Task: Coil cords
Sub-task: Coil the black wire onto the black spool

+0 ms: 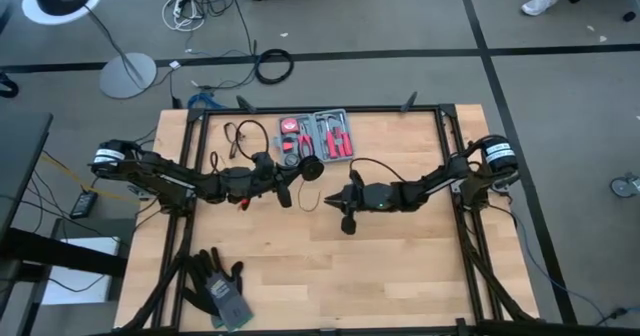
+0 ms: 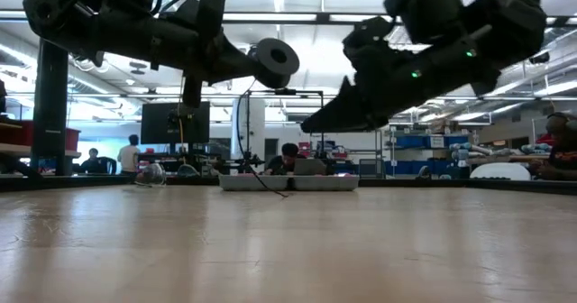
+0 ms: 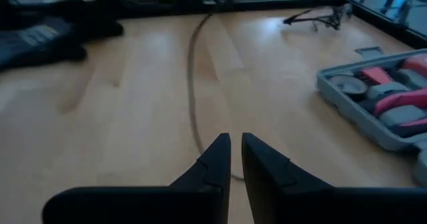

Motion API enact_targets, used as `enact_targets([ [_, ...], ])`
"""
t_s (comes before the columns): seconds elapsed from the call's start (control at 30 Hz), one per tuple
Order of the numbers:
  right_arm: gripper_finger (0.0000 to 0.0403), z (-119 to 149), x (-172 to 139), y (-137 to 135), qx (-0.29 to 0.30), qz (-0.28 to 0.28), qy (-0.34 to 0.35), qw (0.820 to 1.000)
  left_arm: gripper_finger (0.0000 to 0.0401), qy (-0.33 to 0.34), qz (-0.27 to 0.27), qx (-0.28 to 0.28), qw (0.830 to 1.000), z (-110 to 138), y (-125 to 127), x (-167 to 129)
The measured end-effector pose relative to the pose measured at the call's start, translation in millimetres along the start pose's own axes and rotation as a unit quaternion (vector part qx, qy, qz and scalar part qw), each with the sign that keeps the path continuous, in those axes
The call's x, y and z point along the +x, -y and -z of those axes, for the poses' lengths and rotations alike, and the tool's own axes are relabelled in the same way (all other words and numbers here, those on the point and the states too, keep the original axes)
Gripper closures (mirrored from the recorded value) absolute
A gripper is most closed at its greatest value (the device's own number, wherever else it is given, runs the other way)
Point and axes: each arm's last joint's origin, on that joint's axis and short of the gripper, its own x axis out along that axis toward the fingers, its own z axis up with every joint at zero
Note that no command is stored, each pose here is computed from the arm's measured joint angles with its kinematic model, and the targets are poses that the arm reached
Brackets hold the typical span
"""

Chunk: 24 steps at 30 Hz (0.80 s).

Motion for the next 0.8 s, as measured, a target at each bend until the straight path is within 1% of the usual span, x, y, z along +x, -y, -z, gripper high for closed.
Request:
enact_targets([
  [0.13,0.0355,-3,5,6,-0.004,0.011,-0.01,1.0,0.0401,-0.002,0.006,0.0,1.0,0,0,0],
  [0.23,0.0336,2,15,7,0.002,-0.002,-0.014,1.0,0.0401,-0.003,0.009,-0.001,1.0,0,1,0],
  [0.33,0.0312,12,32,3,0.005,-0.023,-0.025,0.999,0.0401,-0.003,0.009,0.0,1.0,0,1,0],
  [0.47,0.0282,13,55,-5,0.003,-0.028,-0.014,1.0,0.0401,-0.003,0.009,0.009,1.0,0,1,0],
  [0.53,0.0271,17,63,-7,0.002,-0.026,-0.019,0.999,0.0401,-0.003,0.009,0.01,1.0,0,1,0],
  [0.67,0.0259,18,76,-11,0.003,-0.031,-0.017,0.999,0.0401,-0.004,0.01,0.011,1.0,0,1,0],
  [0.8,0.0259,21,79,-13,0.006,-0.036,-0.025,0.999,0.0401,-0.009,0.012,0.013,1.0,1,1,0],
])
